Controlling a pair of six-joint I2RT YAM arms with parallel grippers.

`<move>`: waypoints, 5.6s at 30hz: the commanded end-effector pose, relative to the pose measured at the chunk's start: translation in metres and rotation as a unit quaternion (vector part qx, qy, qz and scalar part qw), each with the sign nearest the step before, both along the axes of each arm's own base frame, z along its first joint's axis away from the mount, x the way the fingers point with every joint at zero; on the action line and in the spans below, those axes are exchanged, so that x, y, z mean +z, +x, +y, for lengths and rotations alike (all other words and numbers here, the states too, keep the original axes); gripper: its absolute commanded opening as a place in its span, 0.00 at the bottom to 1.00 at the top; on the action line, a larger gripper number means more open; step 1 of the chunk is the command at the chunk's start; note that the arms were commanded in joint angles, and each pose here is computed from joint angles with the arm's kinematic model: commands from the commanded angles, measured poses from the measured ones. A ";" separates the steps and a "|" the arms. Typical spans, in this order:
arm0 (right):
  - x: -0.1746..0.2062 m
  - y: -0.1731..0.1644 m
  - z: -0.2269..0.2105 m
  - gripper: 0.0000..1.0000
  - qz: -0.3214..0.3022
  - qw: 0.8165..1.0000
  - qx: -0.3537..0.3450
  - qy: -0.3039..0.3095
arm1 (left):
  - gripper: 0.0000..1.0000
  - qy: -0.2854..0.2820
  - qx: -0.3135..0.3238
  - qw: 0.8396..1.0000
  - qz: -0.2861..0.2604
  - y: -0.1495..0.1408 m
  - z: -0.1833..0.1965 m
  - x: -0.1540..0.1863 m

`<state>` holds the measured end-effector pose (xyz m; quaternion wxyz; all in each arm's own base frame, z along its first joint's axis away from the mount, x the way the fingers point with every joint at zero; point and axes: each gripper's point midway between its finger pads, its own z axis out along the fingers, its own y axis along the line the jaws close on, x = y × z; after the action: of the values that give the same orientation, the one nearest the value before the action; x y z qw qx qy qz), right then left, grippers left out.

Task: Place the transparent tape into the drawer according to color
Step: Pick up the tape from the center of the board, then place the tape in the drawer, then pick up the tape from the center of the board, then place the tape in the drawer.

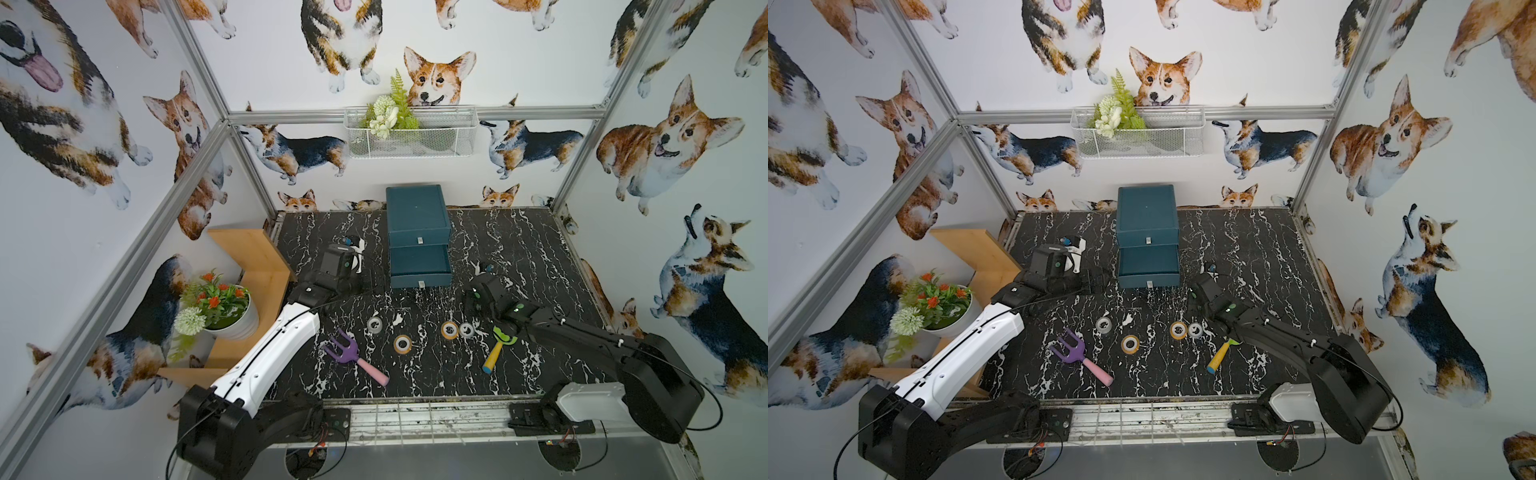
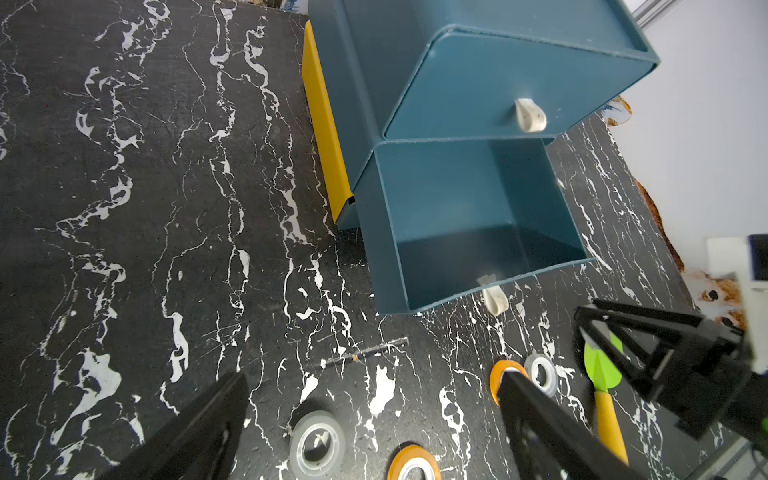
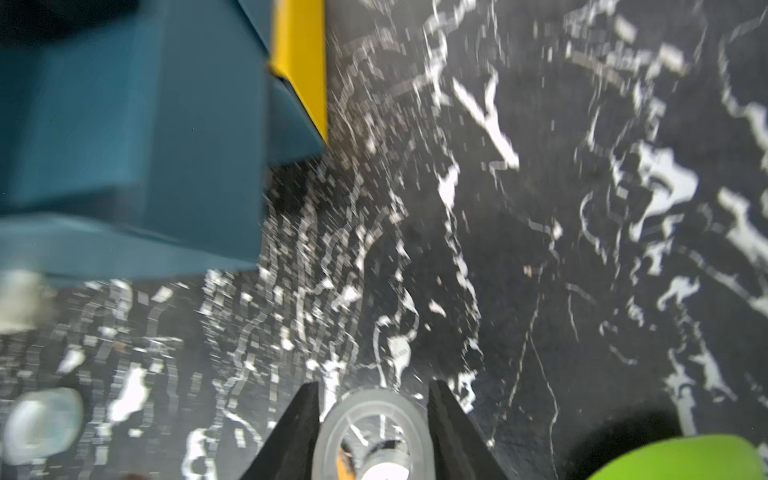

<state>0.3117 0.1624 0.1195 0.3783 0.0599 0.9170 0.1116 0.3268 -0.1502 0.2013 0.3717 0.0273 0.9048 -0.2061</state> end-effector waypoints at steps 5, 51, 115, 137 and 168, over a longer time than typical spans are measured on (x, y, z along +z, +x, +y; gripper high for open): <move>0.081 0.025 0.026 0.35 -0.077 0.996 0.041 0.018 | 0.99 -0.001 -0.003 1.000 -0.008 0.002 -0.001 0.003; 0.133 0.071 0.100 0.59 -0.163 0.979 0.119 0.041 | 0.99 0.018 0.009 1.000 -0.001 0.003 0.005 -0.005; 0.085 -0.013 0.020 0.62 -0.158 0.981 0.076 0.087 | 0.37 0.151 0.040 0.965 0.209 -0.065 -0.013 -0.157; 0.084 -0.013 0.017 0.62 -0.153 0.981 0.067 0.097 | 0.38 0.086 -0.006 0.996 0.027 0.060 -0.099 0.021; 0.093 -0.015 0.007 0.62 -0.164 0.980 0.054 0.094 | 0.61 0.189 -0.037 0.976 0.100 0.084 -0.106 -0.059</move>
<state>0.2949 0.1726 0.2090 0.5039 0.0190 0.8322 0.2305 0.4215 -0.2600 0.1480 0.2868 0.0992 0.9514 -0.0521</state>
